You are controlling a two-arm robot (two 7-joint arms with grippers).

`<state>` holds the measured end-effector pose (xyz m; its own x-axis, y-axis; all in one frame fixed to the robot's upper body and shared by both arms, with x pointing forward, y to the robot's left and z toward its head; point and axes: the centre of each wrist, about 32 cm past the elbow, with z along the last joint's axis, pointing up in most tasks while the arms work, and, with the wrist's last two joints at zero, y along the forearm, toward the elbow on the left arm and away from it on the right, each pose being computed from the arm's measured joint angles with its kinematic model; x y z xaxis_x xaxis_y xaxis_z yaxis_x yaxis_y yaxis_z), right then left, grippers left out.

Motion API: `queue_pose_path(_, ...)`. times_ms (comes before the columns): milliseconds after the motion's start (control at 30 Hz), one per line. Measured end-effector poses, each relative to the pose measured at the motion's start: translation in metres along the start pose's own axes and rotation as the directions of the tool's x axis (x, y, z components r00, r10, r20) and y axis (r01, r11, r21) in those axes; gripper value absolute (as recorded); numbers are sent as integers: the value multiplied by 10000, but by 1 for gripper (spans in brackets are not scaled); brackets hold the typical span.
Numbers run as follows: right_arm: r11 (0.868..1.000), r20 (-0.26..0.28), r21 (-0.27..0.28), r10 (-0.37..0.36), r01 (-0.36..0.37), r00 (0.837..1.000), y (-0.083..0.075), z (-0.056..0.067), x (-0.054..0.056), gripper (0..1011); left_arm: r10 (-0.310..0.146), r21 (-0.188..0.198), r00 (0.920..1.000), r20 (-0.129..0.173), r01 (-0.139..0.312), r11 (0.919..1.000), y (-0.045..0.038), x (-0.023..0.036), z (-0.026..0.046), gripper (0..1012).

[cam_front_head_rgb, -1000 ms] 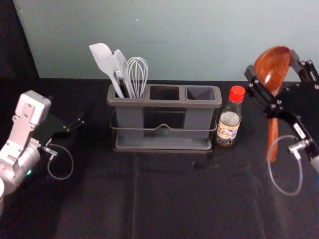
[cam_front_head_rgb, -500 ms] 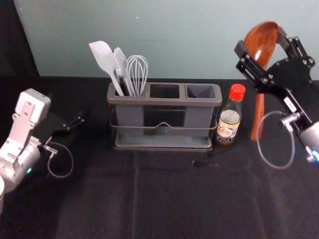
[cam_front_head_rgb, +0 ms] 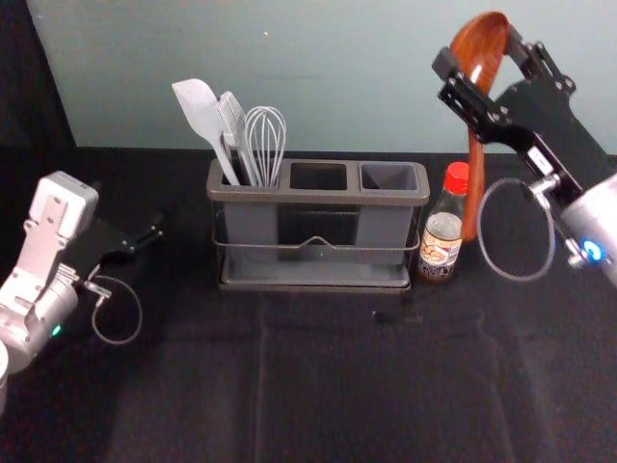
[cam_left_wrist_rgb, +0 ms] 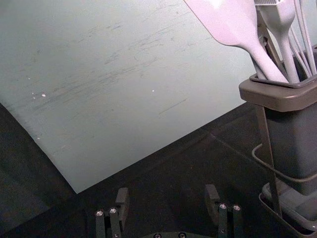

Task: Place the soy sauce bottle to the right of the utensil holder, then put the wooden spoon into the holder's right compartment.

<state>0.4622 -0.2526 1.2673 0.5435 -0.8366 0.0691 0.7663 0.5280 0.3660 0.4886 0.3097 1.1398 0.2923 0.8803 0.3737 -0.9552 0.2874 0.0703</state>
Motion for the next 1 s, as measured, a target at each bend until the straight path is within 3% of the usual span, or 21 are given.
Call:
queue_pose_path(467, 9988, -347, 226, 444, -436, 9984, 415, -92, 101, 838, 0, 0, 10000, 0, 0, 10000, 0, 0, 0, 1005)
queue_pose_path(1000, 9997, -443, 10, 259, -258, 9987, 916, -378, 137, 838, 1, 0, 10000, 0, -1, 10000, 0, 0, 0, 1005)
